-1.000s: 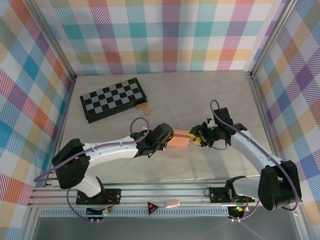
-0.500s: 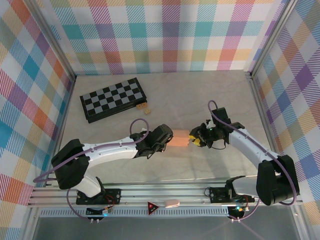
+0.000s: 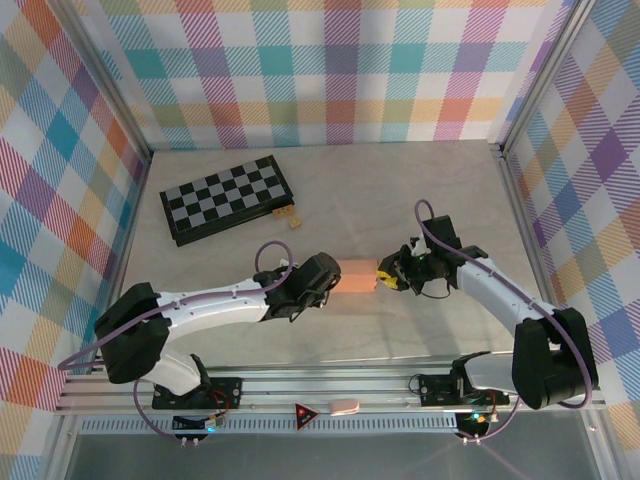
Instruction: Fold the paper box
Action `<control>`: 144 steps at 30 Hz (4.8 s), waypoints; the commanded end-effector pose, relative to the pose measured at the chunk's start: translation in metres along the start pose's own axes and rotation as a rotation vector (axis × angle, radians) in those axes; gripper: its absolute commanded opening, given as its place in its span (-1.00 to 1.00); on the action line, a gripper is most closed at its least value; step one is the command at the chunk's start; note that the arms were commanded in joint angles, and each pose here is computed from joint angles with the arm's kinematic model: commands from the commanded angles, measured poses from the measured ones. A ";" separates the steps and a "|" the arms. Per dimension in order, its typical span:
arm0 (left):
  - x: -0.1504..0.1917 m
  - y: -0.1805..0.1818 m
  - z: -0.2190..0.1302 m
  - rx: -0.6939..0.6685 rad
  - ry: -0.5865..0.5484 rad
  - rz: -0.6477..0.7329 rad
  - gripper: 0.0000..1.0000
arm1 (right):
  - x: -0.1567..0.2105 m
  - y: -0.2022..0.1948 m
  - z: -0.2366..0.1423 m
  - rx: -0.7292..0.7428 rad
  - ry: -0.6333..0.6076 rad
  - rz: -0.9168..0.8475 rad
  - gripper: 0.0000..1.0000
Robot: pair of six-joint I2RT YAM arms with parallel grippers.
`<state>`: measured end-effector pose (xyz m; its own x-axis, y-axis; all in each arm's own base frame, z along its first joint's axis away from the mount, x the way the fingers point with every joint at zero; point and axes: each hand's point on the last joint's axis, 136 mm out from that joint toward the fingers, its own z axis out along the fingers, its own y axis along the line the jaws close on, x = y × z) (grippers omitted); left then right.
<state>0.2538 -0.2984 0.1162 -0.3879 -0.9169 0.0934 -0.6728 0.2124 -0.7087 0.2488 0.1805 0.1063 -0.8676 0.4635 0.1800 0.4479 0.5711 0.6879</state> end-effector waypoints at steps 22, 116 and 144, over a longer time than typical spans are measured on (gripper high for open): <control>-0.078 -0.119 -0.117 0.203 0.103 0.897 0.16 | 0.037 0.052 -0.005 0.336 -0.355 0.675 0.55; -0.079 -0.075 -0.205 0.532 0.068 1.256 0.08 | -0.031 0.040 -0.036 0.267 -0.584 0.038 0.98; -0.261 -0.016 -0.117 -0.136 -0.756 1.301 0.99 | -0.095 -0.033 -0.112 0.445 -1.130 -1.014 0.98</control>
<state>0.2715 -0.0249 0.1712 -0.4690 -0.0314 -0.8826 -0.2071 0.9754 0.0754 0.2694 0.0273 0.1129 -0.4731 -0.1038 -0.8749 0.0558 0.9875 -0.1473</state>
